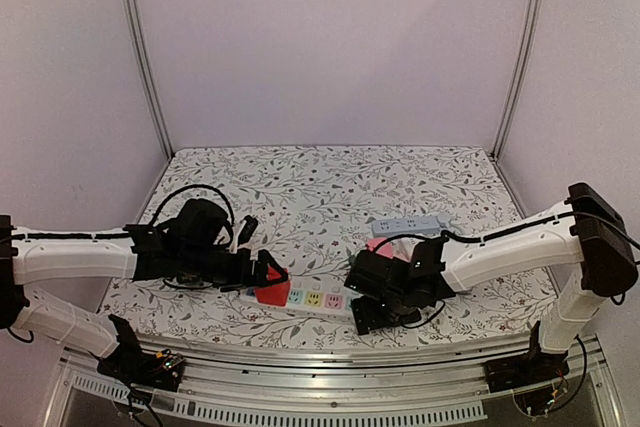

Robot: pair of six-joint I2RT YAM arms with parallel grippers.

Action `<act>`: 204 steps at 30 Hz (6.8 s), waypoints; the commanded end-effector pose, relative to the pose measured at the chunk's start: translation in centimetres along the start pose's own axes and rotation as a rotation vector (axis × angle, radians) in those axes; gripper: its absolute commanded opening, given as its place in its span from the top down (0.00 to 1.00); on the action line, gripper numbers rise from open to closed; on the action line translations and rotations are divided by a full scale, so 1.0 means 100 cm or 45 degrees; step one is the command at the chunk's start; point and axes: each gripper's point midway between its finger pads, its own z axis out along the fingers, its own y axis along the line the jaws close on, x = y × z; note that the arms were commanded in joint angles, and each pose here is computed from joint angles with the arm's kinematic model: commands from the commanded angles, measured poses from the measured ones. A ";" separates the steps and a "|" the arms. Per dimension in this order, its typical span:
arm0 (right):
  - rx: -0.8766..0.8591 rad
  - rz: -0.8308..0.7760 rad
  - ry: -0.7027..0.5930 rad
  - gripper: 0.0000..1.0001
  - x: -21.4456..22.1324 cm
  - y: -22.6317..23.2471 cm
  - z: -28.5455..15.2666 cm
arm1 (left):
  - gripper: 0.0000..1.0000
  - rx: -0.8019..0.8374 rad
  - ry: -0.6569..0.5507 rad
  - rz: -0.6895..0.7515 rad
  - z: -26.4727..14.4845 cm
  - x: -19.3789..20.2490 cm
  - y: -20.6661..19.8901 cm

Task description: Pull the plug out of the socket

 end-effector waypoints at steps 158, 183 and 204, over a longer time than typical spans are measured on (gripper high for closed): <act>-0.546 -0.028 -0.689 0.59 -0.155 0.174 -0.100 | 0.83 0.453 -0.162 -0.327 -0.031 -0.015 0.006; -0.648 0.175 -0.623 0.59 -0.159 0.167 -0.084 | 1.00 0.435 -0.169 -0.331 -0.030 -0.017 0.007; -0.367 -0.063 -0.630 0.60 -0.144 0.192 -0.079 | 1.00 0.354 -0.170 -0.353 -0.029 -0.015 0.017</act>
